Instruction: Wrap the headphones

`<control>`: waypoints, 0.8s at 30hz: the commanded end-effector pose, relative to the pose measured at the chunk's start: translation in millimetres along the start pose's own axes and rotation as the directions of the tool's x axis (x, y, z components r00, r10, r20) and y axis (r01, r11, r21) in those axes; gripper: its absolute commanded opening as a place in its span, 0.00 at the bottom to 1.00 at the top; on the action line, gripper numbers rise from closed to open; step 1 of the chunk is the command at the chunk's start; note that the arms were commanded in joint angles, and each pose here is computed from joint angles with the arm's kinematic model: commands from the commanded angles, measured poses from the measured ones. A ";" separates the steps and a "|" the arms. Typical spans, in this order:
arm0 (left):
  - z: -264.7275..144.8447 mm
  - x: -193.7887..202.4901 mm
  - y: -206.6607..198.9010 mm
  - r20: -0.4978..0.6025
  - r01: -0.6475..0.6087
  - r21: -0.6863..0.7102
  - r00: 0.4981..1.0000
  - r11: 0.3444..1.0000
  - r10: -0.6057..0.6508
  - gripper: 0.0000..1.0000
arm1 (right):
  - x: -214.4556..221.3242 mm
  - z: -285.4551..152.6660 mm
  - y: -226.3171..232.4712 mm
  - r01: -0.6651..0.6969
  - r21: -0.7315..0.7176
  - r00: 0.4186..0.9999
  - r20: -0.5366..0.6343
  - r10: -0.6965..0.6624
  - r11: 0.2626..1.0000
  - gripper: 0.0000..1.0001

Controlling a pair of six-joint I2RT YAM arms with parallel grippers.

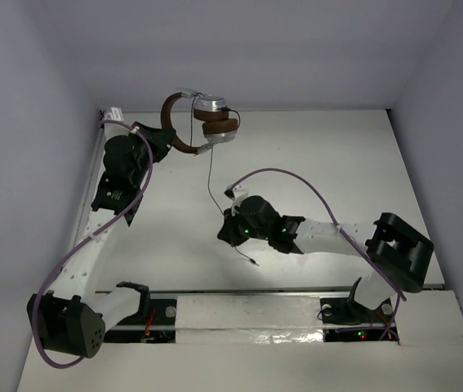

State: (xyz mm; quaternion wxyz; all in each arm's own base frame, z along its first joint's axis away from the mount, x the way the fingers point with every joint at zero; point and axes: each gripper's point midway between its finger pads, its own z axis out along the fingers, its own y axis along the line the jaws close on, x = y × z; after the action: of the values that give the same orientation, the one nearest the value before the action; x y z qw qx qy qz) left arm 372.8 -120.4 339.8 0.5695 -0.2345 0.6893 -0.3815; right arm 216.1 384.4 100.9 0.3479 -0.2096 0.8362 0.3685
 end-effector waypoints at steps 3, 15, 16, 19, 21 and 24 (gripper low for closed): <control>-2.3 -38.7 8.2 0.235 0.023 -0.048 0.972 0.999 -0.011 0.00 | -1.7 -20.0 12.8 0.082 0.126 0.995 -0.066 -0.074 0.989 0.00; 20.2 28.1 59.9 0.174 -0.121 -0.300 0.968 0.946 0.179 0.00 | -7.1 -61.7 67.0 0.265 0.129 0.948 -0.217 -0.233 0.956 0.00; 21.7 33.9 64.4 0.163 -0.136 -0.317 0.967 0.939 0.195 0.00 | -19.1 -67.1 70.9 0.260 0.138 0.954 -0.188 -0.233 0.956 0.00; 23.7 50.6 74.6 0.124 -0.171 -0.341 0.967 0.924 0.225 0.00 | -32.8 -79.6 78.1 0.268 0.142 0.957 -0.156 -0.246 0.953 0.00; 24.9 61.1 78.3 0.094 -0.195 -0.343 0.966 0.919 0.241 0.00 | -42.8 -88.3 76.1 0.276 0.171 0.957 -0.137 -0.254 0.946 0.00; 26.2 80.2 82.0 0.039 -0.226 -0.335 0.966 0.914 0.254 0.00 | -61.8 -98.0 73.5 0.297 0.221 0.954 -0.104 -0.281 0.929 0.00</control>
State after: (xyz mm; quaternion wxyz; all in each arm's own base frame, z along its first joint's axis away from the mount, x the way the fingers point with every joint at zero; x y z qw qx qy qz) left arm 381.6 -133.8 201.1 0.5611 -0.2496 0.7734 -0.1570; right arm 159.1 374.6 195.3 0.3491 -0.3070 0.8555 0.2280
